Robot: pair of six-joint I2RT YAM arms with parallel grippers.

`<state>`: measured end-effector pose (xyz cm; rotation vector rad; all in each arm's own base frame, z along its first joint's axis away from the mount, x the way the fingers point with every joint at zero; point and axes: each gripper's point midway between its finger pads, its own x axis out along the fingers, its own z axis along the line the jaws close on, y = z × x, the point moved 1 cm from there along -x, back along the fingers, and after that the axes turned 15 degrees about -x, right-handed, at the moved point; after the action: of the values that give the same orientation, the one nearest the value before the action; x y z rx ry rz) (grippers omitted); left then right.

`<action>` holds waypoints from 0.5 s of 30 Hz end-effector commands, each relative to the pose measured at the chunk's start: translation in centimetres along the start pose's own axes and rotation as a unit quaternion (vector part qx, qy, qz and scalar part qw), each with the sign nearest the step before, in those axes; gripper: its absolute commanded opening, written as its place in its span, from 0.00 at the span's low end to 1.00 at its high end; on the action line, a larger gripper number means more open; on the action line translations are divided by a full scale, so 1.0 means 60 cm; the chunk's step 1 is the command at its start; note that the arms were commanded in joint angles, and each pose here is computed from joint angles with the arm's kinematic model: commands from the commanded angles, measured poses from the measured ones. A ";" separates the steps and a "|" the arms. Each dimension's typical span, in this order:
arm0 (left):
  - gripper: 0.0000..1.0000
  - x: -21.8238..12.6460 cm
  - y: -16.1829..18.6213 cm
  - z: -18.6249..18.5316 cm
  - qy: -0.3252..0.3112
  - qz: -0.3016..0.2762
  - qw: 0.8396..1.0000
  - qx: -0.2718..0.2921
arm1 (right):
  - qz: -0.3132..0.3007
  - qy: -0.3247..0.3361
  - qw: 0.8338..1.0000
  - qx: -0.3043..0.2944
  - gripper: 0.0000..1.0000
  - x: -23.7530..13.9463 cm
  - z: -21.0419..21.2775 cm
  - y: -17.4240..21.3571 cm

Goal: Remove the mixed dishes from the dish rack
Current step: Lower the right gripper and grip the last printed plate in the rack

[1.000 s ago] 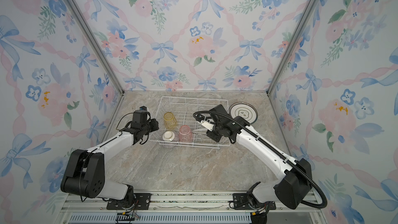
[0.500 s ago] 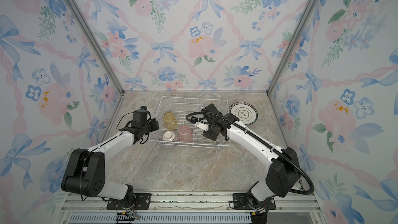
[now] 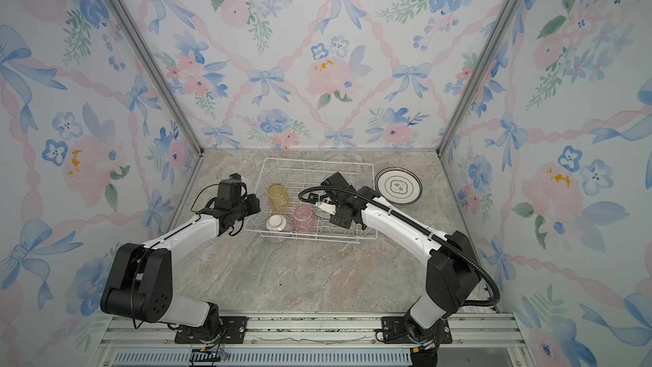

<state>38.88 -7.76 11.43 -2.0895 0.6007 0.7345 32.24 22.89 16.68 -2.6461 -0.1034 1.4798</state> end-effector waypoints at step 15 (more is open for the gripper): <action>0.21 0.013 0.041 0.021 -0.015 0.051 0.999 0.004 | 0.058 0.173 0.983 -0.030 0.00 -0.014 -0.056 0.013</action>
<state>38.94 -7.85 11.47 -2.0879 0.6103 0.7248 32.79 22.50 17.01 -2.9151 -0.0633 1.2810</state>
